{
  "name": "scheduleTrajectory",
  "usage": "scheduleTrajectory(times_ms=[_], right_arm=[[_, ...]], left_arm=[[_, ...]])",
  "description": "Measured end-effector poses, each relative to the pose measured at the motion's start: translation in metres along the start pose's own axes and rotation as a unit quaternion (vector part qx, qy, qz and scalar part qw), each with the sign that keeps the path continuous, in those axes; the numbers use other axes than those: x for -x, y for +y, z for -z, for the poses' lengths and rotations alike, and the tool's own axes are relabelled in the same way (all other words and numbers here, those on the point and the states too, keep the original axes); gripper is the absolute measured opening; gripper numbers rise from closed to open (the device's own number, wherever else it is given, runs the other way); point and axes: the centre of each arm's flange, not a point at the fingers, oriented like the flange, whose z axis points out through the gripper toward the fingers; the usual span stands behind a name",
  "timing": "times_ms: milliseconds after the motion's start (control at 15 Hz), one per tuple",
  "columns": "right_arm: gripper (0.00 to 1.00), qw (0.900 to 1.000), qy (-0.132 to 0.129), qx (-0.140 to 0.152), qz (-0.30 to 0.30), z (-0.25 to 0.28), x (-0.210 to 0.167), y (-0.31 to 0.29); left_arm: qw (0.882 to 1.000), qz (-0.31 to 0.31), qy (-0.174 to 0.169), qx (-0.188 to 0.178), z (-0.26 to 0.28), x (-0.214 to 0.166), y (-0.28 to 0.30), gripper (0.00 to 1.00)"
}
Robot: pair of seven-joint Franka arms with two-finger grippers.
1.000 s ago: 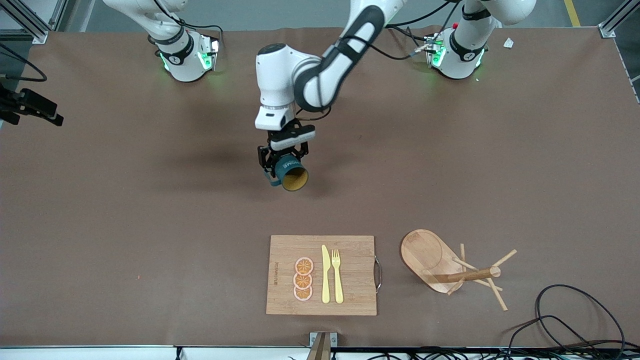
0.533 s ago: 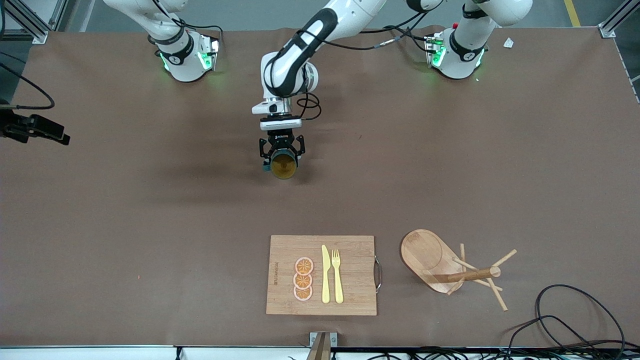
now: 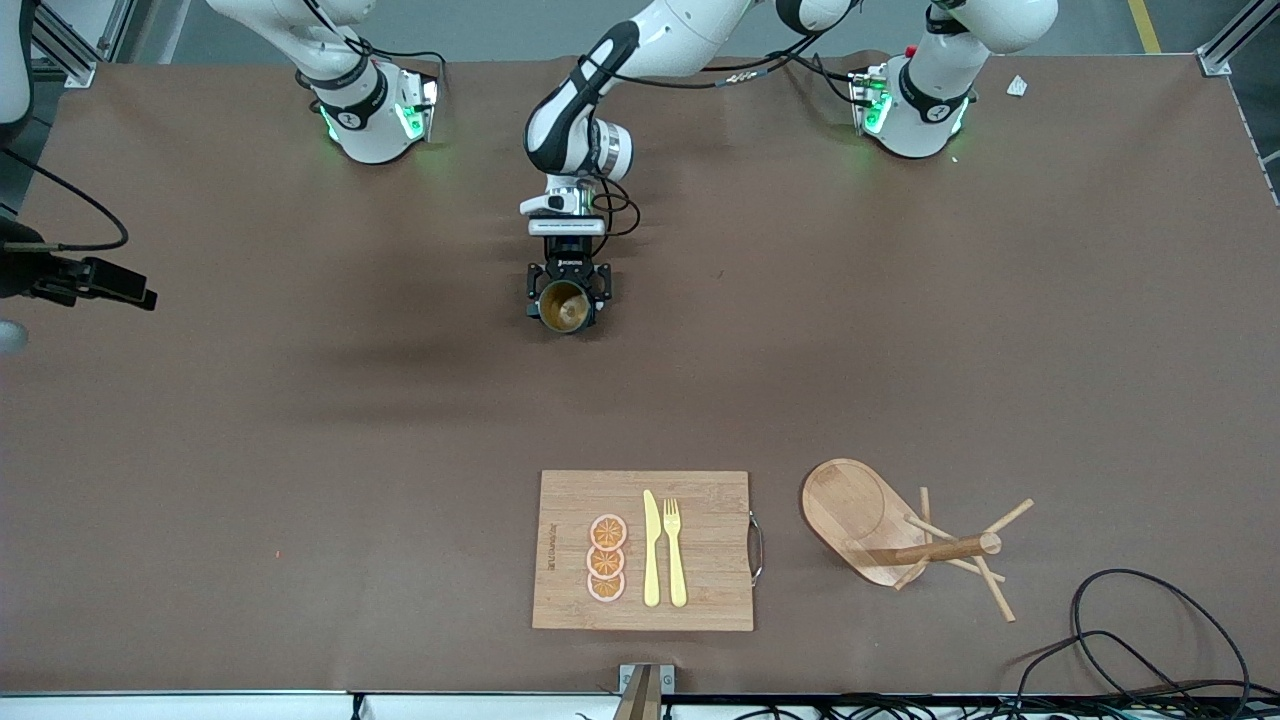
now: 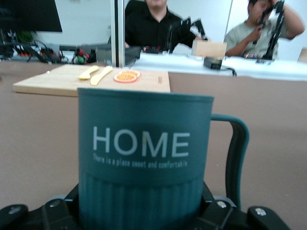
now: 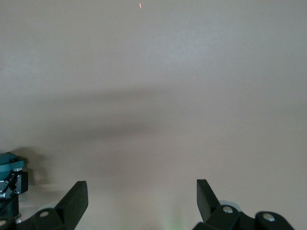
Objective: Transfer cup from left to right arm and place
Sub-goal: 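Lower the mug onto the table and open the left gripper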
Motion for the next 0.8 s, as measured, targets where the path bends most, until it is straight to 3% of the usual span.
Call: scheduleTrajectory(times_ms=[133,600,800], right_arm=[[1.0,1.0,-0.003,0.0,0.001,-0.011,-0.008,-0.001],[1.0,1.0,-0.008,-0.026,-0.001,-0.038,-0.024,-0.012],[1.0,0.999,-0.007,-0.027,-0.03,-0.04,-0.026,-0.023]], left_arm=[[1.0,-0.001,0.011,0.003,0.008,0.013,-0.002,0.99],[1.0,-0.006,0.019,0.005,0.047,0.033,0.003,1.0],[1.0,-0.005,0.028,0.001,0.058,0.035,0.004,1.0]])
